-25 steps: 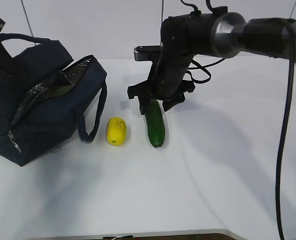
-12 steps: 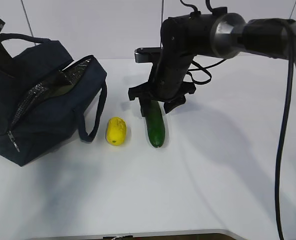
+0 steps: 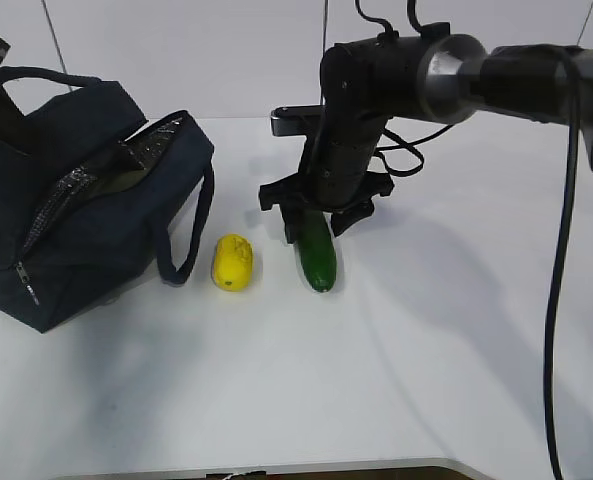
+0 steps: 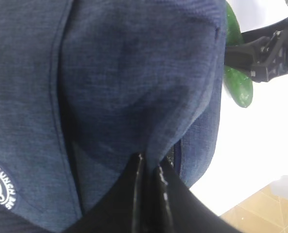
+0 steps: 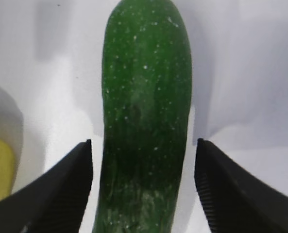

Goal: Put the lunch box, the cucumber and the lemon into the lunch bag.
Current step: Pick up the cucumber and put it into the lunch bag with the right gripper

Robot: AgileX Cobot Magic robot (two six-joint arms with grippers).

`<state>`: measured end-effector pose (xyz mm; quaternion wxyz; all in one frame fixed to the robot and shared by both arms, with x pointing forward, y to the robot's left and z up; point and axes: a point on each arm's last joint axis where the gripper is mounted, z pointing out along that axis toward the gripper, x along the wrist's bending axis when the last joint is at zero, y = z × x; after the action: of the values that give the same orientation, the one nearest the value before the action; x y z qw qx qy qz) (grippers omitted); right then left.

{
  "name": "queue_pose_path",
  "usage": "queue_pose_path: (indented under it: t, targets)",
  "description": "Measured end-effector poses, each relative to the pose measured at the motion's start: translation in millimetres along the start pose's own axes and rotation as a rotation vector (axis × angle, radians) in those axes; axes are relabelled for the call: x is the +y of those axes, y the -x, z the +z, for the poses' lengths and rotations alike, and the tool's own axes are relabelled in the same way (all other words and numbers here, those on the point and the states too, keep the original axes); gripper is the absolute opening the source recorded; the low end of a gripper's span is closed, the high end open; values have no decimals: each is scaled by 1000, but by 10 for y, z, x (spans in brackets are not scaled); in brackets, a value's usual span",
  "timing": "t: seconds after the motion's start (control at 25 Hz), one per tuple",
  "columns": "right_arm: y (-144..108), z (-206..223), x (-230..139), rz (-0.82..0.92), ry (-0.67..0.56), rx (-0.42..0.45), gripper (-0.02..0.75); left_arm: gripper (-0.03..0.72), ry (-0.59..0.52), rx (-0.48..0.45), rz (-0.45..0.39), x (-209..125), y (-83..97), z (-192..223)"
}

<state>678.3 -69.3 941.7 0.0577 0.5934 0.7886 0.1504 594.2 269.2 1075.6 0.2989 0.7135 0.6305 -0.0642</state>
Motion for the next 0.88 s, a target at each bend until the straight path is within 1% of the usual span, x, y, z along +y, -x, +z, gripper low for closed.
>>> queue_pose_path:
  t: [0.32, 0.64, 0.76, 0.88]
  targets:
    - [3, 0, -19, 2, -20, -4, 518, -10, 0, 0, 0, 0, 0, 0]
    - [12, 68, -81, 6, -85, -11, 479, -10, 0, 0, 0, 0, 0, 0]
    - [10, 77, -77, 7, -87, -9, 476, -10, -1, 2, 1, -1, -1, 0]
    - [7, 63, -64, 6, -80, -8, 443, -10, -1, 2, 3, -1, -1, 0]
